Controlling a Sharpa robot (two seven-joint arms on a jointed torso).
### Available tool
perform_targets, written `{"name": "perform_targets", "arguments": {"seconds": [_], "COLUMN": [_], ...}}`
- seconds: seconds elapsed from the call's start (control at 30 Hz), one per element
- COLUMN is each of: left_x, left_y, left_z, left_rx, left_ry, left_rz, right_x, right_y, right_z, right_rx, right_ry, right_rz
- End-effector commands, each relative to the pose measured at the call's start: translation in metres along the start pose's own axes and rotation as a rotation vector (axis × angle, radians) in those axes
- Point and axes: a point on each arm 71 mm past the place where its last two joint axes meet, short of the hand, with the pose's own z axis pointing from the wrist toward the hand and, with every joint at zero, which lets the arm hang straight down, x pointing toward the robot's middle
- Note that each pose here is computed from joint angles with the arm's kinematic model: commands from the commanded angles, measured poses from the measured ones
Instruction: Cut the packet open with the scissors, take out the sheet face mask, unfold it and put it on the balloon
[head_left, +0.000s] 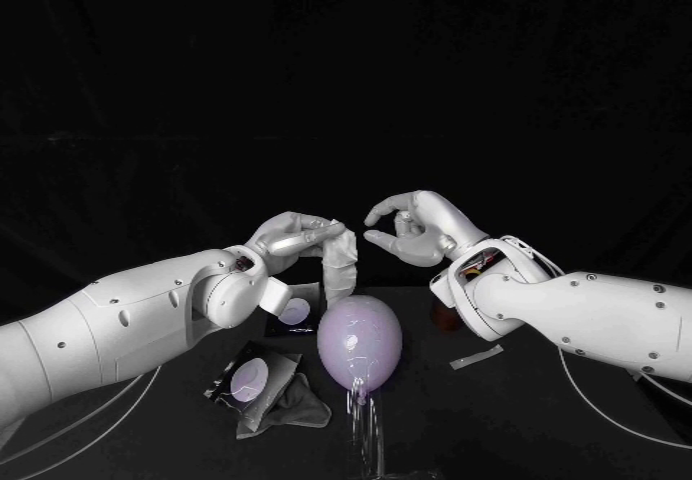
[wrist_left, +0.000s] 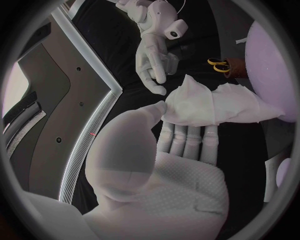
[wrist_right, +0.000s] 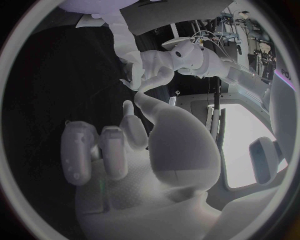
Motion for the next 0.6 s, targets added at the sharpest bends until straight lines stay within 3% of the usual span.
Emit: {"name": "perform_targets", "arguments": {"seconds": [0.03, 0.37, 0.6], "left_x": [-0.0002, 0.0029, 0.005], "left_y": [-0.0025, -0.0033, -0.0037], "left_z": [0.0009, 0.0007, 0.0007], "left_rx": [0.014, 0.021, 0.026], "left_ry": [-0.032, -0.003, 0.019], "left_rz": [-0.001, -0.01, -0.023], "right_x": [0.0, 0.011, 0.017], "right_y": [0.01, 0.016, 0.015], "right_z": [-0.001, 0.001, 0.007], "right_rx": [-0.123, -0.163, -0.147], "right_ry": [-0.03, -0.012, -0.011], "right_rz": [-0.097, -0.142, -0.173]}}
